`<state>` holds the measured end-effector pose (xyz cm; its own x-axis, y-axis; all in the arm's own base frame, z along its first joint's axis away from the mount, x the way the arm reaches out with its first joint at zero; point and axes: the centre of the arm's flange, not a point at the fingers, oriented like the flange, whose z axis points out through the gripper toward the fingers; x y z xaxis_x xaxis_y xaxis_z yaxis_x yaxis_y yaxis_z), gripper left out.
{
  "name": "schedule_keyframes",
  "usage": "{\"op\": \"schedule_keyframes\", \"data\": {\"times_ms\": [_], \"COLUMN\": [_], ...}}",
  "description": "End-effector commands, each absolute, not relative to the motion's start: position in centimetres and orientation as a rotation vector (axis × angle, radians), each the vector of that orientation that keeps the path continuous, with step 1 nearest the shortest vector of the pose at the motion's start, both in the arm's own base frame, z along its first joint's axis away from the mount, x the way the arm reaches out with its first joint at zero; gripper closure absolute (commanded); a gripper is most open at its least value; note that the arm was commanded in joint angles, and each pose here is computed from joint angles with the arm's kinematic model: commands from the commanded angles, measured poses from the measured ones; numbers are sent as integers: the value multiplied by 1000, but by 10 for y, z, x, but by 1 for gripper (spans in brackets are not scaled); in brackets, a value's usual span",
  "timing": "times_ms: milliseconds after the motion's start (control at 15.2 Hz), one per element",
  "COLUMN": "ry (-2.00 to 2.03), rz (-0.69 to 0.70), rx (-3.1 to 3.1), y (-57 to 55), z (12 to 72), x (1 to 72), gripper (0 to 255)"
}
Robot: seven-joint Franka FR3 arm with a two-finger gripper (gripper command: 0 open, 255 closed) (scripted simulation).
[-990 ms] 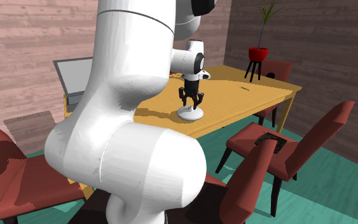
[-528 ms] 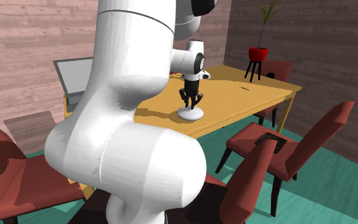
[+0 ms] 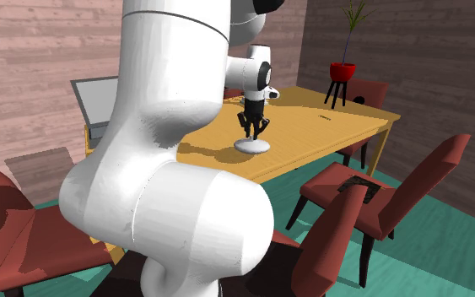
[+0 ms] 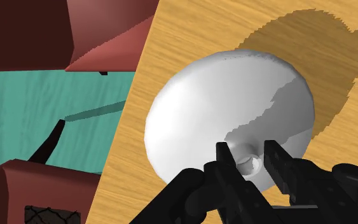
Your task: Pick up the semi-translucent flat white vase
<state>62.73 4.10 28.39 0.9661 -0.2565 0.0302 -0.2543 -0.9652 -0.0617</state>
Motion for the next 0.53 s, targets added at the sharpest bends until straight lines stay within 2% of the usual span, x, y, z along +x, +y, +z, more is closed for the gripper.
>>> {"op": "schedule_keyframes", "data": {"times_ms": [0, 462], "ry": [397, 397], "rz": [-59, -59], "rx": [-3058, -3058], "y": [41, 41], "z": [295, 332], "x": [628, 628], "gripper": [255, 255]}}
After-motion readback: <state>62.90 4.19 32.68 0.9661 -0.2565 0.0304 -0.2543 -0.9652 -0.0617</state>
